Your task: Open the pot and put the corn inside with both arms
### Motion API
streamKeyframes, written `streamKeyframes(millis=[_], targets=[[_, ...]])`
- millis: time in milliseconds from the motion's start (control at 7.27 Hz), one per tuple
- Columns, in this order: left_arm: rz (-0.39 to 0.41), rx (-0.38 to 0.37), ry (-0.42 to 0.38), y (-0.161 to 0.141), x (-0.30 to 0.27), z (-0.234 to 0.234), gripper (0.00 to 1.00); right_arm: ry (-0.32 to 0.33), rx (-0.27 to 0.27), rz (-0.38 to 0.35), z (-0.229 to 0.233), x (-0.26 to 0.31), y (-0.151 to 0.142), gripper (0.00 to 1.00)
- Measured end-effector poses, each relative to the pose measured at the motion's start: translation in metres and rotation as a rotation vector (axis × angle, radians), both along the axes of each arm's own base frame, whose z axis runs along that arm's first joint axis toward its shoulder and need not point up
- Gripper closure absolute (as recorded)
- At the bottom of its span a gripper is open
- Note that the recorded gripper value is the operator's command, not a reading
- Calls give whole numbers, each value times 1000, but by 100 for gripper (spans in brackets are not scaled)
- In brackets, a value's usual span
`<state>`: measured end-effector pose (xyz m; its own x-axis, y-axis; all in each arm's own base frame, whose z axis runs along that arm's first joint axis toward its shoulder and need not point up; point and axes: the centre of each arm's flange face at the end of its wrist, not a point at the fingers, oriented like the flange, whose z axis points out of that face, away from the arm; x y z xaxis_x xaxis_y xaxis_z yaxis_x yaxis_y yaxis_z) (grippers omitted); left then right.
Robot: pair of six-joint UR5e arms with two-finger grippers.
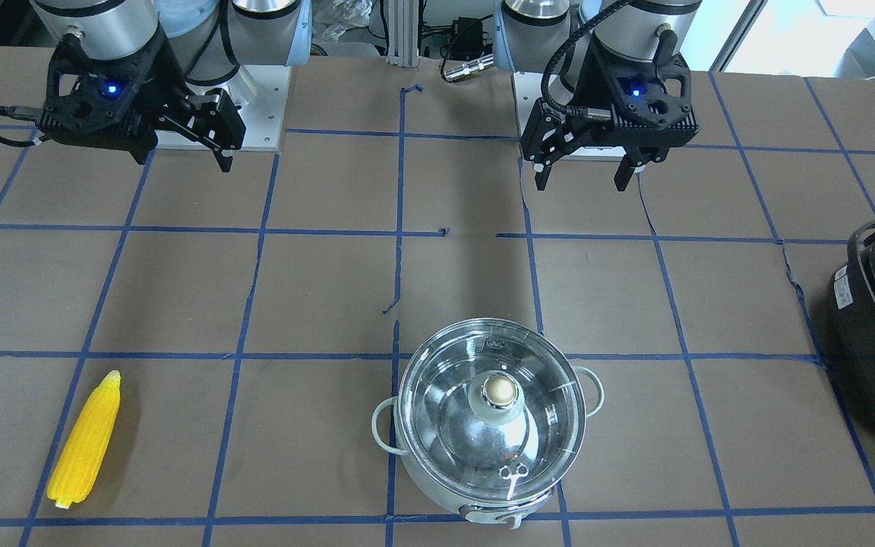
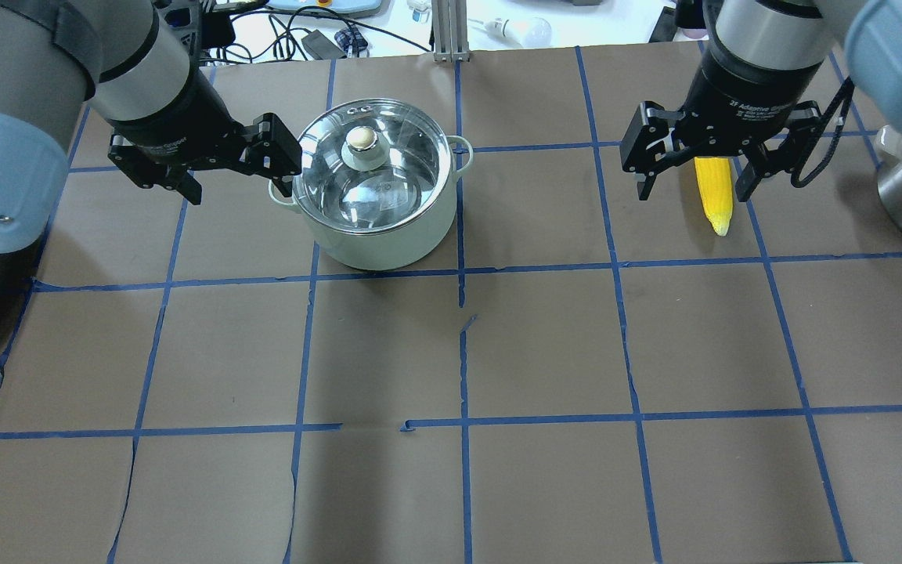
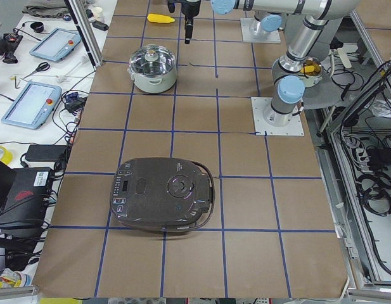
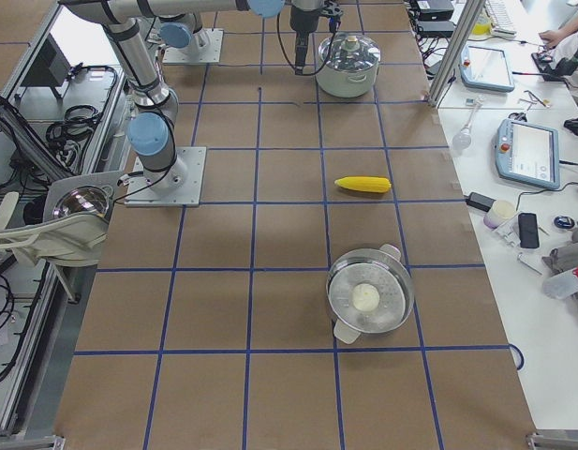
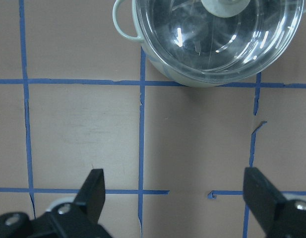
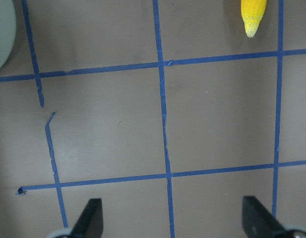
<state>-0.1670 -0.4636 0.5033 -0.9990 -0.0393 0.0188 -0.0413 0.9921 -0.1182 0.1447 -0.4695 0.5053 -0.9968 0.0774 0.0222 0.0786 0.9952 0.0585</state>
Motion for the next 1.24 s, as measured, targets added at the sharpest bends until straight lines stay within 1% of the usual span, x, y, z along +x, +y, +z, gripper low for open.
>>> streamKeyframes(millis=[825, 962, 1100, 1238], targets=[[-1, 2, 0, 1, -1, -1, 0, 8, 13, 2, -7, -1, -2, 0], [2, 5, 0, -1, 1, -1, 0, 8, 5, -12, -13, -7, -11, 0], [9, 11, 5, -6, 4, -4, 0, 4, -16, -42, -22, -22, -29, 0], [17, 23, 8, -15, 6, -12, 0, -1, -24, -89, -39, -47, -51, 0]])
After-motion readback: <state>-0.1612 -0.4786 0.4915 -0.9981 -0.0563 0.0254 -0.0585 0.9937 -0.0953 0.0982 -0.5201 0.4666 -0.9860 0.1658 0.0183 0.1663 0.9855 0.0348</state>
